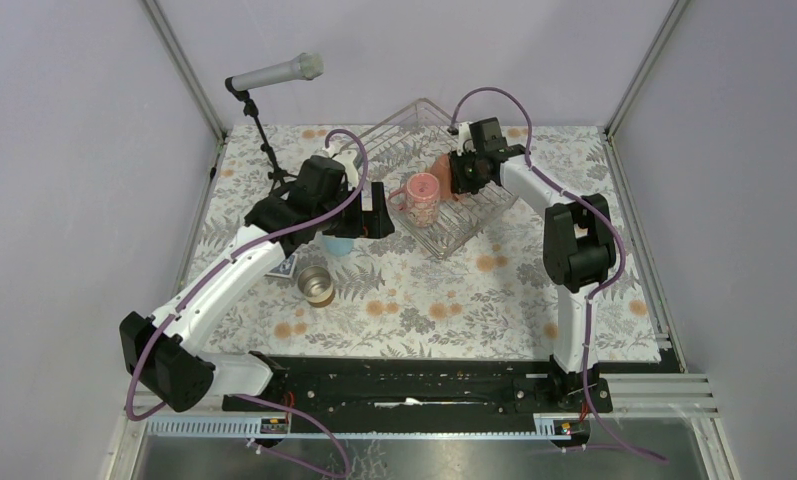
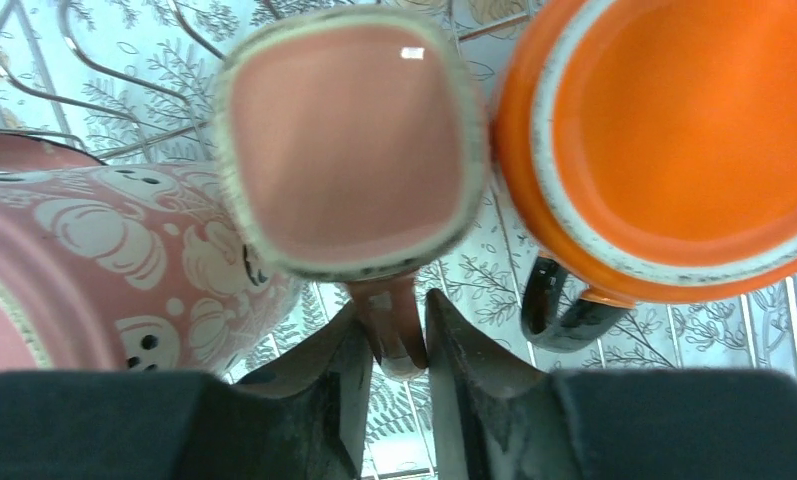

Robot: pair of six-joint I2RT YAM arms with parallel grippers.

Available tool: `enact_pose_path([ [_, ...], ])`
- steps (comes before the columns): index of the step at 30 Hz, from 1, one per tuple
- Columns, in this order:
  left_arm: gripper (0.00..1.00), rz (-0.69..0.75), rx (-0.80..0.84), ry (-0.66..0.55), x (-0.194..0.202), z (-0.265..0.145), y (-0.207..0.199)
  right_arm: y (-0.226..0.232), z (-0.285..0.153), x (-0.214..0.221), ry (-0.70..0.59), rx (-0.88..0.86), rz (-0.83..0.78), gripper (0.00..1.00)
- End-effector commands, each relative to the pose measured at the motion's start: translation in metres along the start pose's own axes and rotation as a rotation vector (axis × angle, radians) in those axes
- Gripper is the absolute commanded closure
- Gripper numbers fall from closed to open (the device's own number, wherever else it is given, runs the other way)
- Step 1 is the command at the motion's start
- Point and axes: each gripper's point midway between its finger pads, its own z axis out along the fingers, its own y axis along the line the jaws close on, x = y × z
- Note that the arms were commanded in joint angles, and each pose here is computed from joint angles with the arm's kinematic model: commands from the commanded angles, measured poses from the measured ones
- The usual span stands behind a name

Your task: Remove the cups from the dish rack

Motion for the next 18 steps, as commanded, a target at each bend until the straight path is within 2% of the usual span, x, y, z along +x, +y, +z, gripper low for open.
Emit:
enact_pose_path([
  [1,0.01,-0.007,0.032,-0.028,-0.005,0.001,-0.005,0.011,-0.003,-0.020,-0.050,-0.040,-0.015,0.76],
  [4,0.01,-0.011,0.036,-0.032,-0.006,0.002,-0.005,0.008,-0.004,-0.019,-0.047,-0.009,-0.012,0.97],
  [5,0.01,-0.015,0.036,-0.029,-0.006,0.003,-0.005,0.007,-0.004,-0.020,-0.049,0.002,-0.013,1.00],
  [9,0.01,-0.029,0.044,-0.039,-0.007,0.005,-0.007,0.002,-0.016,-0.029,-0.082,0.047,-0.013,1.00],
  [18,0.01,-0.147,0.132,-0.171,-0.034,0.001,-0.027,0.004,-0.064,-0.076,-0.252,0.134,-0.041,1.00],
])
